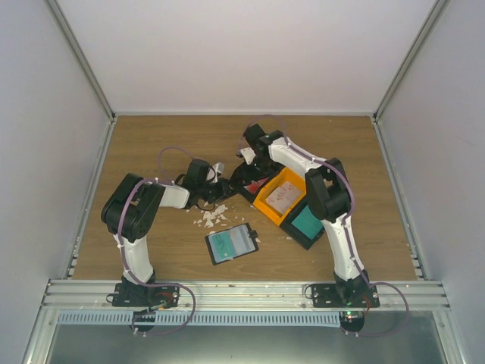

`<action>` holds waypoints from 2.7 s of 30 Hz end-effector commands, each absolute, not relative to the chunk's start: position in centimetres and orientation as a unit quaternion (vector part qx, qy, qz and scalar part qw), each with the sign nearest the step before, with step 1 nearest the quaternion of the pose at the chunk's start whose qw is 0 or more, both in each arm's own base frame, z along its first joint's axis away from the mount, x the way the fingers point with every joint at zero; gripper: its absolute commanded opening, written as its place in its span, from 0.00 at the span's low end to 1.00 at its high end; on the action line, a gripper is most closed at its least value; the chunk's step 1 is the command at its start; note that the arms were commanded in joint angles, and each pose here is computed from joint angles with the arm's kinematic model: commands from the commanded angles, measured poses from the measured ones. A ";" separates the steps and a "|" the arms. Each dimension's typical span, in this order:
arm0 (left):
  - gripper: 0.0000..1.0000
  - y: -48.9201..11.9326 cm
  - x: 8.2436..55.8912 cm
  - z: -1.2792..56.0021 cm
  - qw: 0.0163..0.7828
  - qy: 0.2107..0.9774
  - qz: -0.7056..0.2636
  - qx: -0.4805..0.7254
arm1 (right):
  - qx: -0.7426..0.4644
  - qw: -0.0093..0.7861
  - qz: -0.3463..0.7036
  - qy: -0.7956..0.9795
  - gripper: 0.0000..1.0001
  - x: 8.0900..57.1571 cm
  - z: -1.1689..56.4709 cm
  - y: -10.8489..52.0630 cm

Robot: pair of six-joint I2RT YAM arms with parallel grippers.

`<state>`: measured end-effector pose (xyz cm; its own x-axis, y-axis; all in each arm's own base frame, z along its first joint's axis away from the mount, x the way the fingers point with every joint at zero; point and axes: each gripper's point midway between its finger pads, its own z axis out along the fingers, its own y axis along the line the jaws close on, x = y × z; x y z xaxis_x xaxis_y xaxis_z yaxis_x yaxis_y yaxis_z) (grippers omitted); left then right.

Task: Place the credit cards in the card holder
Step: Pick up the credit card from the storage box.

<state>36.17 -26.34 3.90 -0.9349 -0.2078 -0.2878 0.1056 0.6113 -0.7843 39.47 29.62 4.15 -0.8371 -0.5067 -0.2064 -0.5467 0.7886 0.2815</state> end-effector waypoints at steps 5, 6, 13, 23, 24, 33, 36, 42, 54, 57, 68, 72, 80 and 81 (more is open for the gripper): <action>0.29 -26.4 36.6 3.0 0.181 0.884 -0.430 -0.032 | -0.269 0.083 0.105 0.954 0.63 40.8 3.7 28.3; 0.29 -26.4 36.7 2.9 0.180 0.884 -0.430 -0.033 | -0.268 0.081 0.106 0.954 0.63 40.8 3.5 28.4; 0.29 -26.6 36.8 3.1 0.180 0.882 -0.434 -0.031 | -0.280 0.037 0.149 0.948 0.61 38.9 2.2 29.4; 0.29 -26.7 36.8 2.6 0.175 0.884 -0.432 -0.033 | -0.277 0.039 0.238 0.930 0.51 38.1 6.2 32.0; 0.29 -26.6 36.8 2.6 0.175 0.884 -0.432 -0.034 | -0.275 0.042 0.239 0.930 0.51 38.2 6.6 32.0; 0.29 -26.6 36.9 2.4 0.173 0.885 -0.431 -0.036 | -0.276 0.045 0.242 0.929 0.41 37.2 7.7 31.7; 0.28 -26.6 36.8 2.4 0.172 0.885 -0.430 -0.036 | -0.277 0.042 0.244 0.928 0.40 36.6 7.7 31.5; 0.28 -26.6 36.9 2.5 0.174 0.885 -0.430 -0.036 | -0.280 0.040 0.252 0.925 0.40 35.7 8.2 31.4; 0.28 -26.5 36.8 2.8 0.178 0.885 -0.429 -0.036 | -0.286 0.045 0.228 0.930 0.49 35.9 7.2 31.1; 0.28 -26.3 36.7 3.0 0.180 0.885 -0.427 -0.037 | -0.297 0.046 0.212 0.930 0.53 35.9 6.5 31.2; 0.24 -24.0 37.1 3.7 0.209 0.887 -0.406 -0.068 | -0.333 0.047 0.187 0.923 0.49 35.4 5.6 32.3; 0.23 -23.7 37.1 3.7 0.210 0.887 -0.405 -0.072 | -0.338 0.052 0.196 0.919 0.48 35.0 6.7 32.7; 0.23 -23.6 36.9 3.3 0.205 0.888 -0.405 -0.075 | -0.332 0.064 0.196 0.920 0.44 35.0 8.2 32.6; 0.23 -23.5 36.9 3.3 0.204 0.888 -0.405 -0.075 | -0.332 0.065 0.198 0.920 0.43 35.0 8.3 32.6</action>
